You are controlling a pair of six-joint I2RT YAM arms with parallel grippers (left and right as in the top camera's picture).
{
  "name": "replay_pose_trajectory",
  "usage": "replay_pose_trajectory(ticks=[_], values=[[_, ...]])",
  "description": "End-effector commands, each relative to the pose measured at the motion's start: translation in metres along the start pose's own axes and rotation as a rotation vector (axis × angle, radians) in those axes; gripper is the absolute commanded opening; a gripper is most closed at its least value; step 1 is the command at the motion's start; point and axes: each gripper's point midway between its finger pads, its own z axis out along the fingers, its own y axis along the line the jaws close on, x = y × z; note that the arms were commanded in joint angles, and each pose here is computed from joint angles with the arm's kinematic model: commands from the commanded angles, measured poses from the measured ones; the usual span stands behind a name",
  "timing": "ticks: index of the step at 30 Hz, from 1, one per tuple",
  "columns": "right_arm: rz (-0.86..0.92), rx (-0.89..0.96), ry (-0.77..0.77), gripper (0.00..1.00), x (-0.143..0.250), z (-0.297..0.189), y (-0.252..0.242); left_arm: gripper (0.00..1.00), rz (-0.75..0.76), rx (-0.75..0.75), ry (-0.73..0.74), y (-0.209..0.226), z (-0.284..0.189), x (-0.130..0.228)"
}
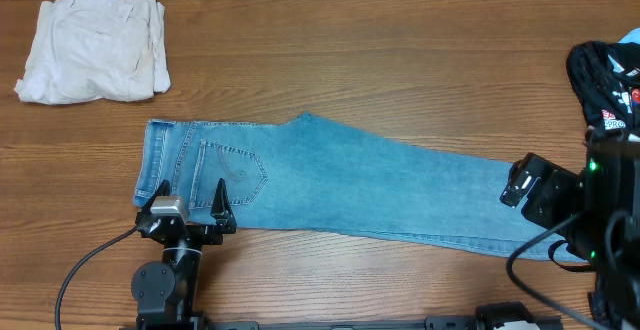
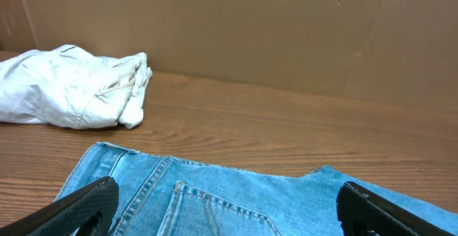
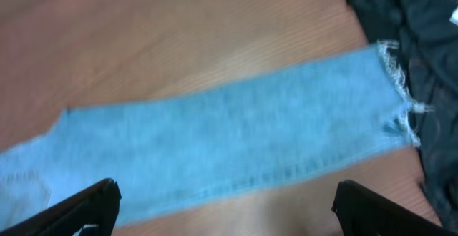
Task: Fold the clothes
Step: 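Lower the right gripper and pinch the frayed jeans hem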
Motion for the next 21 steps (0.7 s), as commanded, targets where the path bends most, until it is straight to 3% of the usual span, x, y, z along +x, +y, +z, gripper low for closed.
replay_pose_trajectory(ticks=[1,8,14,18,21], values=[[0.023,-0.052,0.068,1.00,0.002,-0.003,0.013,1.00,0.019,-0.003,-0.003,0.001,0.000,0.000],[0.141,-0.123,0.216,1.00,0.002,0.013,0.013,1.00,0.019,-0.003,-0.003,0.001,0.000,0.000],[0.262,-0.205,0.178,1.00,-0.034,0.021,0.004,1.00,0.019,-0.003,-0.003,0.001,0.000,0.000],[0.252,-0.093,0.072,1.00,-0.064,0.034,-0.031,1.00,0.019,-0.003,-0.002,0.001,0.000,0.000],[0.319,0.173,0.037,1.00,-0.077,0.047,-0.093,1.00,0.019,-0.003,-0.002,0.001,0.000,0.000]])
